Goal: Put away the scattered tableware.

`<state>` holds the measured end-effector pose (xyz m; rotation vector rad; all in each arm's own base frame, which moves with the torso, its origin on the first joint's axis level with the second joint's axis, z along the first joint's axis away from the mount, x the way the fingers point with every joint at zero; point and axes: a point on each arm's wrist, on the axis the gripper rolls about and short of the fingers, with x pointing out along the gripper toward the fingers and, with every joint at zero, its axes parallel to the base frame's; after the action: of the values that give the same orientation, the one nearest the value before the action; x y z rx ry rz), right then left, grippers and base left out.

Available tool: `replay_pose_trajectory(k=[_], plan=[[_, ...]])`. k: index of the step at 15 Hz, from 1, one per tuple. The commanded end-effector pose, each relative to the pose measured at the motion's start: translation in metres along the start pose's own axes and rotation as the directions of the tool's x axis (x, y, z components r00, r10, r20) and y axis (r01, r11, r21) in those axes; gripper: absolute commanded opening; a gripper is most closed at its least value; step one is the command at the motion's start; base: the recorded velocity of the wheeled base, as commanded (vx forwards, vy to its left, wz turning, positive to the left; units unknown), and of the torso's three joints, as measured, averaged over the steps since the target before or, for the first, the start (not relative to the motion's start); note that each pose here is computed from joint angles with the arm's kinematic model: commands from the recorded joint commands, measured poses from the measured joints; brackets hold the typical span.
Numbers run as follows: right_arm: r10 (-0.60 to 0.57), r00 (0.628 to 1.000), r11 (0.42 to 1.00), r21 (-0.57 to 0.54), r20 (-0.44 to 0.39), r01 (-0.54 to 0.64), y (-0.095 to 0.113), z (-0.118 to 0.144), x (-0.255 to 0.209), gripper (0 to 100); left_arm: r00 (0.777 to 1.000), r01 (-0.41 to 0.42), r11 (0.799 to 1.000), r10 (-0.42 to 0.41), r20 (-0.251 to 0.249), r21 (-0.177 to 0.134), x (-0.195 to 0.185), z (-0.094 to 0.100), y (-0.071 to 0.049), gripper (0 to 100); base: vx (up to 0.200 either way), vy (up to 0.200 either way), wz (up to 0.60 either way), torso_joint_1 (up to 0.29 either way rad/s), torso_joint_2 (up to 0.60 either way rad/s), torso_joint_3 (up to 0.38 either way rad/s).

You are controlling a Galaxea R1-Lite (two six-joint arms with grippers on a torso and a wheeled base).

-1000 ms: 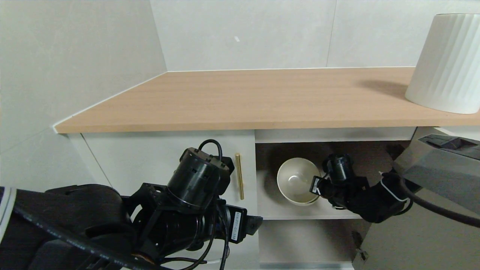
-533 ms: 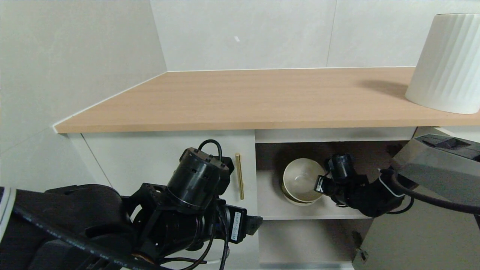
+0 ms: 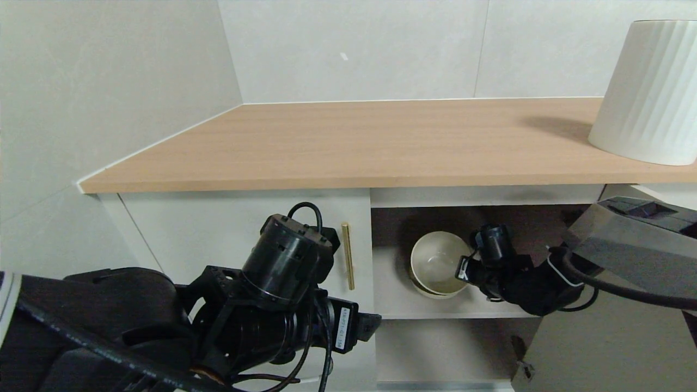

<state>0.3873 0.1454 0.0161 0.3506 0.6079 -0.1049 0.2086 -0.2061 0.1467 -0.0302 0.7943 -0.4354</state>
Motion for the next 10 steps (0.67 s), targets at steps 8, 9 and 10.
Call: replay_pose_trajectory(k=[8, 9, 10], plan=[[0.019, 0.999, 1.0, -0.022, -0.032, -0.02, 0.006, -0.004, -0.01, 100, 1.0, 0.004, 1.0, -0.004, 0.012, -0.008, -0.003, 0.002, 0.0, 100, 0.0, 0.0, 0.0, 0.0, 0.0, 0.0], [0.027, 0.999, 0.999, -0.025, -0.043, -0.028, 0.007, -0.001, -0.019, 100, 1.0, 0.009, 1.0, -0.009, 0.025, -0.011, -0.007, 0.004, 0.0, 100, 0.0, 0.0, 0.0, 0.0, 0.0, 0.0], [0.042, 0.997, 0.998, -0.032, -0.058, -0.044, 0.008, 0.002, -0.031, 100, 0.999, 0.017, 1.0, -0.016, 0.045, -0.015, -0.014, 0.006, 0.001, 100, 0.0, 0.0, 0.0, 0.0, 0.0, 0.0]])
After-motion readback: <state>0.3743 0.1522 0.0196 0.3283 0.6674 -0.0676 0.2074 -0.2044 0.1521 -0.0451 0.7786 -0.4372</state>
